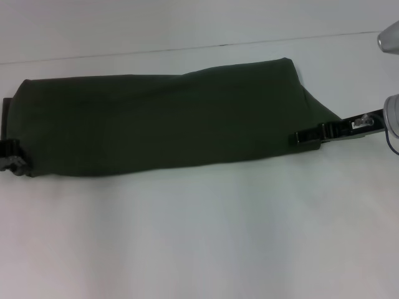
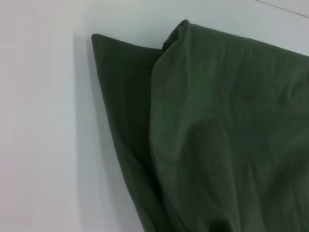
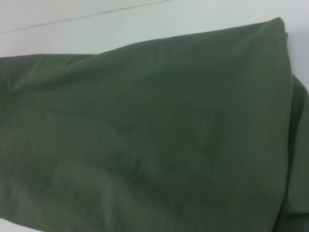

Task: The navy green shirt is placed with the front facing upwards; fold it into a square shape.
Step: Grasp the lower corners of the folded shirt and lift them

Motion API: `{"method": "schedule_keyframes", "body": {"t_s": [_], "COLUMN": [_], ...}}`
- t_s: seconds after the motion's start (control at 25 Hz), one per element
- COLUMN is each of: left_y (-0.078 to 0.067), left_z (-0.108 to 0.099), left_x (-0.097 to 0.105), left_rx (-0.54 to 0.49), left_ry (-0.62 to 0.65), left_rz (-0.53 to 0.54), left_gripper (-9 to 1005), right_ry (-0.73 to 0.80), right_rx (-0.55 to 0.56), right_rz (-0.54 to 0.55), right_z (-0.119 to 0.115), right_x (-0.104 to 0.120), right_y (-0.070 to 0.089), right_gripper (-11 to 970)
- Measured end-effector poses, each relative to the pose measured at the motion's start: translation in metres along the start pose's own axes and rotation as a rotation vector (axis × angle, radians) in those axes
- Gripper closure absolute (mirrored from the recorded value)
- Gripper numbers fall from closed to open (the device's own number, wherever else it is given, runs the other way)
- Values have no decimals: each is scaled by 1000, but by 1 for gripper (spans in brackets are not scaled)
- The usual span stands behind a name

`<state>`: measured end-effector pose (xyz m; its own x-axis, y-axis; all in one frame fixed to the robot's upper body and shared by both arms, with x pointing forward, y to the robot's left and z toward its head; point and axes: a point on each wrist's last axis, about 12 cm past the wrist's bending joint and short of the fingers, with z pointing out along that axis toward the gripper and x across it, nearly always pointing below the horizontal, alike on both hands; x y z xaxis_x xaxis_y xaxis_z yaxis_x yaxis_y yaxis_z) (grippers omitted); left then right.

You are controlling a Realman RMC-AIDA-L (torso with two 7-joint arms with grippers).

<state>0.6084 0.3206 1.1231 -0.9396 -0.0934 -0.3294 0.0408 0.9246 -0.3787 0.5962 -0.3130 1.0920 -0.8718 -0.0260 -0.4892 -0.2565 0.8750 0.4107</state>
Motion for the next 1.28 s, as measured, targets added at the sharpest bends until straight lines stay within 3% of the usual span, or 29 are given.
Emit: {"method": "schedule_keyframes", "body": {"t_s": [0.4, 0.64, 0.84, 0.96, 1.16, 1.28], "left_y": [-2, 0, -2, -3, -2, -1], "left_z": [0, -2, -2, -2, -4, -7], "left_x": [0, -1, -3, -3, -1, 1], "left_rx": [1, 0, -2, -2, 6, 12], "left_ry": [8, 1, 2, 1, 26, 49], "left_rz": [6, 2, 12, 13, 13, 18], "left_gripper": [942, 942, 942, 942, 941, 941], "right_ry": [-64, -54, -32, -21, 1, 23], "right_rx": [-62, -70, -60, -49, -45, -30], "right_rz": [28, 47, 43, 48, 54, 56], "right_z": [0, 0, 2, 2, -2, -8], "right_x": [-1, 2, 2, 2, 2, 0], "right_y": [4, 0, 0, -1, -1, -3], "right_gripper": [61, 186, 424, 671, 904, 914]}}
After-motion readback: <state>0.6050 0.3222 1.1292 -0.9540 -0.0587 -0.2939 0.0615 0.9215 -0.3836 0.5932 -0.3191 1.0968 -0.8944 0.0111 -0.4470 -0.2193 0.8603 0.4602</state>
